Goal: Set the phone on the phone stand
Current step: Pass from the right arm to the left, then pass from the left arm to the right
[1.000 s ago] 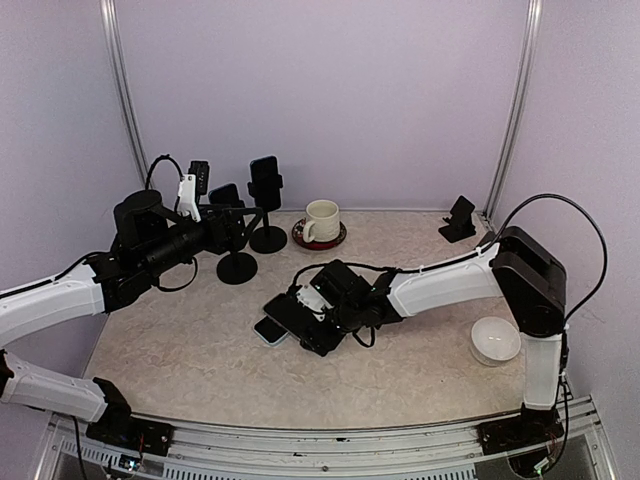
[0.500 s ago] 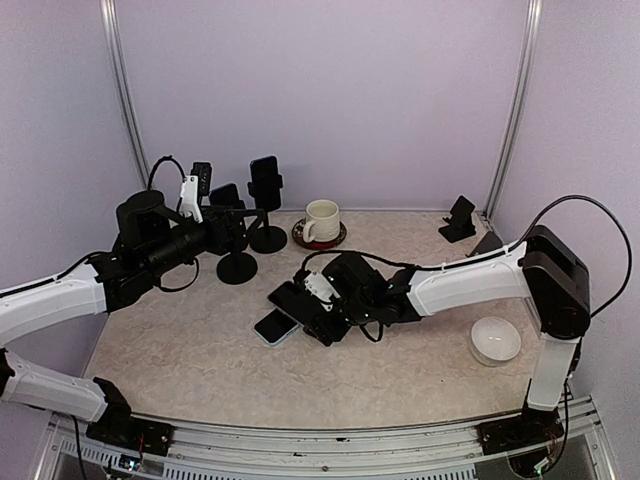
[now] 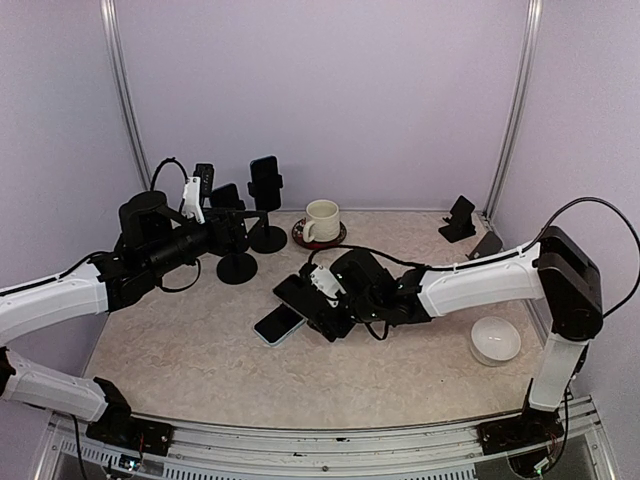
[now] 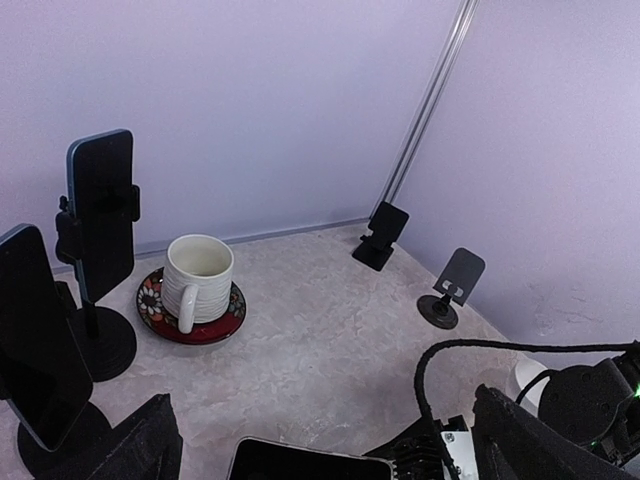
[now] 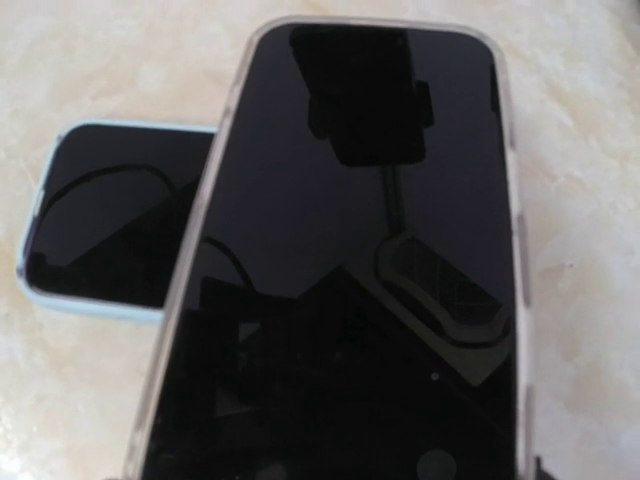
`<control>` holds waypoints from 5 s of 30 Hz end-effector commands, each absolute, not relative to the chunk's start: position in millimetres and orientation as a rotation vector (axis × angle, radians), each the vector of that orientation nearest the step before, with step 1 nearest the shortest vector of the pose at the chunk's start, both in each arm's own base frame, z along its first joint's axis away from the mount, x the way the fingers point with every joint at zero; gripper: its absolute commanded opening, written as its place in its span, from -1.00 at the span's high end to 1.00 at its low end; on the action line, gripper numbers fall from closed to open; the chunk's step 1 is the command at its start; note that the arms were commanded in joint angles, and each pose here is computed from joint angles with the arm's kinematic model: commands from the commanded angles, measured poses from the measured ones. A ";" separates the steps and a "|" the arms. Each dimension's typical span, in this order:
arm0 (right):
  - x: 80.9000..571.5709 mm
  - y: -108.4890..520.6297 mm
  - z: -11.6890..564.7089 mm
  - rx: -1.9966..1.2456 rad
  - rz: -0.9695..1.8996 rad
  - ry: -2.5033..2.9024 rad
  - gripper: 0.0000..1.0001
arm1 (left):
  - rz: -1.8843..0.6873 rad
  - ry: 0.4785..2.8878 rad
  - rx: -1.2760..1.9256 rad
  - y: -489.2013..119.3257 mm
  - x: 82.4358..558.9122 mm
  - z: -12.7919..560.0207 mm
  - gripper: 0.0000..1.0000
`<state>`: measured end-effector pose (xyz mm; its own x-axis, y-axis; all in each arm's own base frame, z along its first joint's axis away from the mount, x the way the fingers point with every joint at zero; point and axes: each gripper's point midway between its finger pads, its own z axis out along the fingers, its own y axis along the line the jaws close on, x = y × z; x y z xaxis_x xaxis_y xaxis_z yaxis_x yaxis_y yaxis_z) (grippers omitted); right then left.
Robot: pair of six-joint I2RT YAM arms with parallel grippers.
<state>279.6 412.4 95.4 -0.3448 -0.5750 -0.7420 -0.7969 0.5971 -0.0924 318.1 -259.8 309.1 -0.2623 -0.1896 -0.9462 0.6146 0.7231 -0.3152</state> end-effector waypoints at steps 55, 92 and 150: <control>290.0 340.6 272.7 -0.663 0.314 1.683 0.61 | -1.415 1.682 0.323 -359.4 292.9 282.1 -0.92; 272.2 375.5 270.9 -0.725 0.433 1.633 0.70 | -1.720 1.587 0.405 -413.6 278.3 287.2 0.06; 205.2 334.2 300.7 -1.127 1.101 1.589 -0.93 | -1.607 1.672 1.059 -415.0 181.7 244.1 1.00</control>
<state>221.1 328.3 291.9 -0.2162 -0.1839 -0.9589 -0.9378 0.3122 0.1516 208.6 -410.2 238.3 -0.5869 0.0922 -0.8044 0.8095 0.0482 -0.5851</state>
